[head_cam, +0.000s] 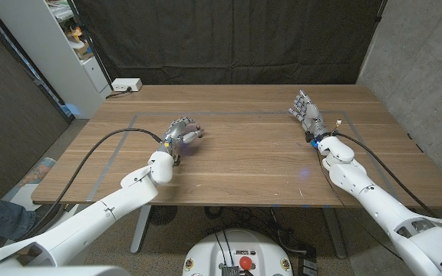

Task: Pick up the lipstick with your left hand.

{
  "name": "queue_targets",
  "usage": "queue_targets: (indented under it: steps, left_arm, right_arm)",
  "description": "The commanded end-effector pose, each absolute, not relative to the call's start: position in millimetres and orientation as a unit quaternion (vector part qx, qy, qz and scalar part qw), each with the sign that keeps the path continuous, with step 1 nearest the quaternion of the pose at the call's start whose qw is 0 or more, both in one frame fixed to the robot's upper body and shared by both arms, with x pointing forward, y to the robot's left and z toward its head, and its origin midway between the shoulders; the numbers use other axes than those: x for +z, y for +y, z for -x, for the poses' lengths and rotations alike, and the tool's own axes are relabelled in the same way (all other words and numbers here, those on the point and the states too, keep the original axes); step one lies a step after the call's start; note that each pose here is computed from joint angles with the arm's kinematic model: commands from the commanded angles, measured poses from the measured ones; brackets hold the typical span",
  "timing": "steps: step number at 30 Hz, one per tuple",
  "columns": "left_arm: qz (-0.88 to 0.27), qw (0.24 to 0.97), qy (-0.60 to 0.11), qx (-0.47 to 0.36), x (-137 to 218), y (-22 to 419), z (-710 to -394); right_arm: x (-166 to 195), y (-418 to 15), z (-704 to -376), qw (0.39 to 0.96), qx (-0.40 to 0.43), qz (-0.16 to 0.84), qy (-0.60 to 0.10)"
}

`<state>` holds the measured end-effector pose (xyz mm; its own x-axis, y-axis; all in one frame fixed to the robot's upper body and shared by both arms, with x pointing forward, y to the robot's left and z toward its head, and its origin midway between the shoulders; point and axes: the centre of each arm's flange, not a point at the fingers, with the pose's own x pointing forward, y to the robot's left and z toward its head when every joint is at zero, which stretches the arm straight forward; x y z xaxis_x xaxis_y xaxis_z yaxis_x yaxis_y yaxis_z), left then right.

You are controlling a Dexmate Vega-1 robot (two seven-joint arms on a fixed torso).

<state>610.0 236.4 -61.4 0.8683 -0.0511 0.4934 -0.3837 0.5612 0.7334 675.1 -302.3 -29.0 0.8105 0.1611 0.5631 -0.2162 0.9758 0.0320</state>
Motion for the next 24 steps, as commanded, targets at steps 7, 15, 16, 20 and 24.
queue_targets:
  steps: [7,15,16,20,24]
  left_arm:
    - [-0.459,0.844,-0.245,0.129,-61.4,232.3,-608.1]
    - [-0.454,0.844,-0.247,0.144,-61.9,229.4,-606.2]
    - [-0.451,0.845,-0.249,0.145,-62.0,229.2,-606.0]
    - [-0.447,0.846,-0.25,0.146,-62.1,228.3,-605.4]
    - [-0.449,0.845,-0.249,0.151,-62.2,228.4,-605.8]
  right_arm:
    - [-32.2,-302.3,-681.2,0.951,0.099,-0.054,-0.288]
    - [-29.9,-305.1,-682.4,0.951,0.101,-0.053,-0.288]
    - [-29.5,-305.7,-682.5,0.951,0.101,-0.052,-0.289]
    - [-28.3,-307.7,-683.3,0.951,0.102,-0.052,-0.289]
    - [-27.2,-308.9,-684.6,0.951,0.103,-0.052,-0.289]
